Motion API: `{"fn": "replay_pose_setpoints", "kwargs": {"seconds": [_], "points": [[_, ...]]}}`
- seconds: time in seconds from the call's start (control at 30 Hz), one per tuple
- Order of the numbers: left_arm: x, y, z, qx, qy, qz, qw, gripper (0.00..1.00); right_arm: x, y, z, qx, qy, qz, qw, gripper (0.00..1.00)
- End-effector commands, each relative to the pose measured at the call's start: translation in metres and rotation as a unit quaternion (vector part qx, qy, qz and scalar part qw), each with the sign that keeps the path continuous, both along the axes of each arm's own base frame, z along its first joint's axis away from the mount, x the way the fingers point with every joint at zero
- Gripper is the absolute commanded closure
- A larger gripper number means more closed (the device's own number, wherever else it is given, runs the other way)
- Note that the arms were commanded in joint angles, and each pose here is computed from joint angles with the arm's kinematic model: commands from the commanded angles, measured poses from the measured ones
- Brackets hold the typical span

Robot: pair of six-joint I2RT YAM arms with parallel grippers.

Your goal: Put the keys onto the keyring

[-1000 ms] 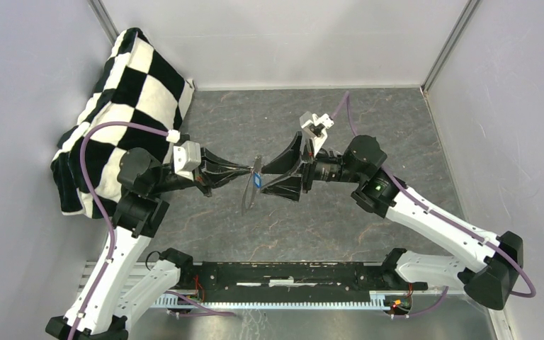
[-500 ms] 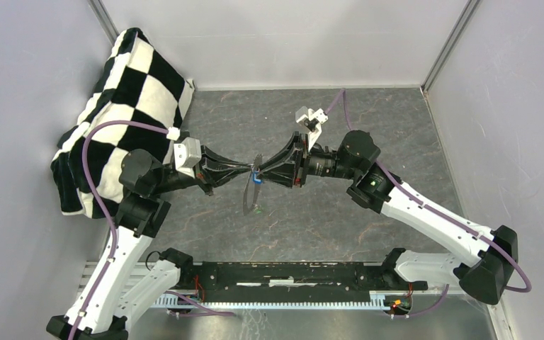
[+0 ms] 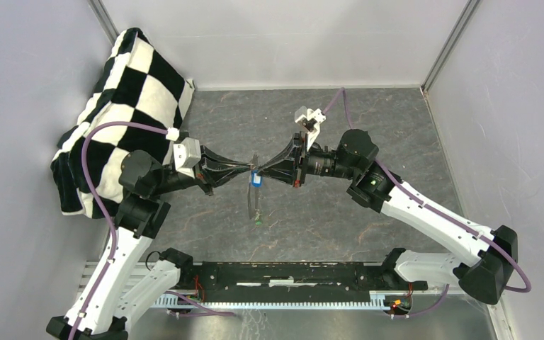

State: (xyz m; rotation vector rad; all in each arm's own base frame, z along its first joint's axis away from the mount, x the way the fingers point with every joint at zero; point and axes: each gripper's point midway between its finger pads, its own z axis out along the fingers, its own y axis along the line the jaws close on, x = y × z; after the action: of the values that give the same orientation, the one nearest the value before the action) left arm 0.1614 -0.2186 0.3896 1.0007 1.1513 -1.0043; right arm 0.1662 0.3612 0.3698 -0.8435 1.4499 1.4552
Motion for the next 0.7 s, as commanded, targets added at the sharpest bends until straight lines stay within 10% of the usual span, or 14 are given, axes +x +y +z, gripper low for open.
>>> {"fn": "replay_pose_setpoints", "kwargs": {"seconds": [0.0,0.67], "points": [[-0.005,0.001,0.017,-0.021,-0.020,-0.003,1.000,0.98,-0.009,0.000,0.006,0.009,-0.003,0.021,1.000,0.98],[-0.025,-0.002,-0.012,0.059,-0.063,-0.076,0.993,0.98,-0.029,0.006,0.029,0.002,-0.029,0.105,0.994,1.00]]}}
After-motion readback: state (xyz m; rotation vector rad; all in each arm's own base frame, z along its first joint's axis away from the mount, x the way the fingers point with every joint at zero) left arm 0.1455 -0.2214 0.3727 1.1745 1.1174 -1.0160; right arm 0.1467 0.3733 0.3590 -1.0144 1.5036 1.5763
